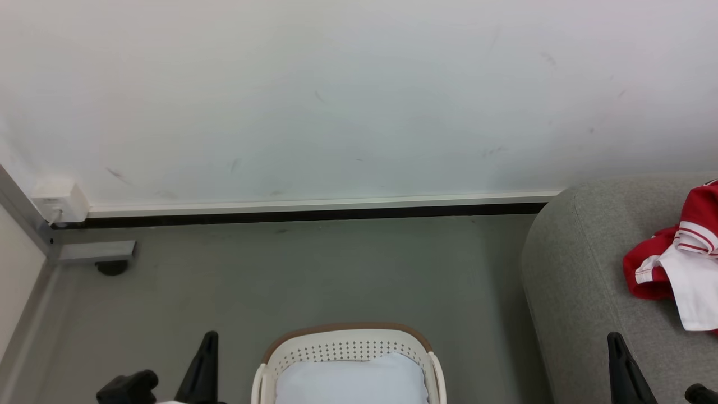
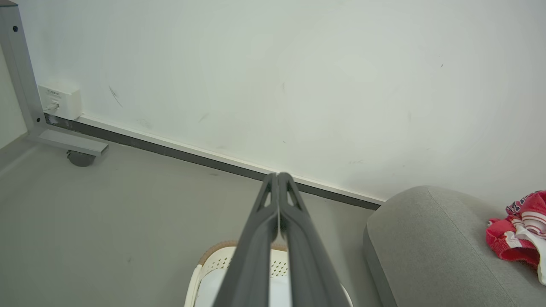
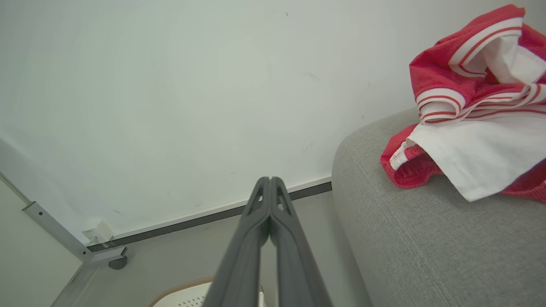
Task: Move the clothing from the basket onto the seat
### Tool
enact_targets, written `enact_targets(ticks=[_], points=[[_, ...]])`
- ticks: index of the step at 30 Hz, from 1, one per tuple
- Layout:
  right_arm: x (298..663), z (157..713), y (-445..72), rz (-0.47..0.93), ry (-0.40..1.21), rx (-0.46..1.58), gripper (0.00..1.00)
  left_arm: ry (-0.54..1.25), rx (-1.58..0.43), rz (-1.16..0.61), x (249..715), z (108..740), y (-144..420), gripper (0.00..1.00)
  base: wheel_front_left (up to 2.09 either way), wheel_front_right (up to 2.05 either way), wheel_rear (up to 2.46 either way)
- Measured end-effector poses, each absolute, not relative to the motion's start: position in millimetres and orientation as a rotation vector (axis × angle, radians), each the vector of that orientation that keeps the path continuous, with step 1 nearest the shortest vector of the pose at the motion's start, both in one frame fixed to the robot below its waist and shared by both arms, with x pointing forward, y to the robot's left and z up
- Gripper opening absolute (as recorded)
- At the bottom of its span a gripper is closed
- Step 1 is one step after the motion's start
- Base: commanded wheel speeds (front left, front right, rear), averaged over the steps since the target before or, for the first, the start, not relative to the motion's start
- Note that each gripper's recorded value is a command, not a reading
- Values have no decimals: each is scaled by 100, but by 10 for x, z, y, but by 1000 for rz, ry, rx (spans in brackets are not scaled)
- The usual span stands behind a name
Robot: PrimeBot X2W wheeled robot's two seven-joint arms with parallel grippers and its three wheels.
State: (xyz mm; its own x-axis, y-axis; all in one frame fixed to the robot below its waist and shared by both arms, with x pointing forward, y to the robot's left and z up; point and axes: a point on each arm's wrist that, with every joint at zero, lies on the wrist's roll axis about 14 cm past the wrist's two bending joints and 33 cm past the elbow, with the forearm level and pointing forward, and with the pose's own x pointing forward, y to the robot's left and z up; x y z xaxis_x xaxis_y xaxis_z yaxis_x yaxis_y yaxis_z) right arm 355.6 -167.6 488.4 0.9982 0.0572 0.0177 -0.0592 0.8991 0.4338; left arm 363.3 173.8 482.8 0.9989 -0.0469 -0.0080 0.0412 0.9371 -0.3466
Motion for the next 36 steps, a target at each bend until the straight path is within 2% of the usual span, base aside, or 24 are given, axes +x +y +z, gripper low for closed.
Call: enact_targets(ticks=[36], points=[[3705,4897,-1859,-21,30,930,0,46,-872,47,3728,4844,1921,0,0,0,0]])
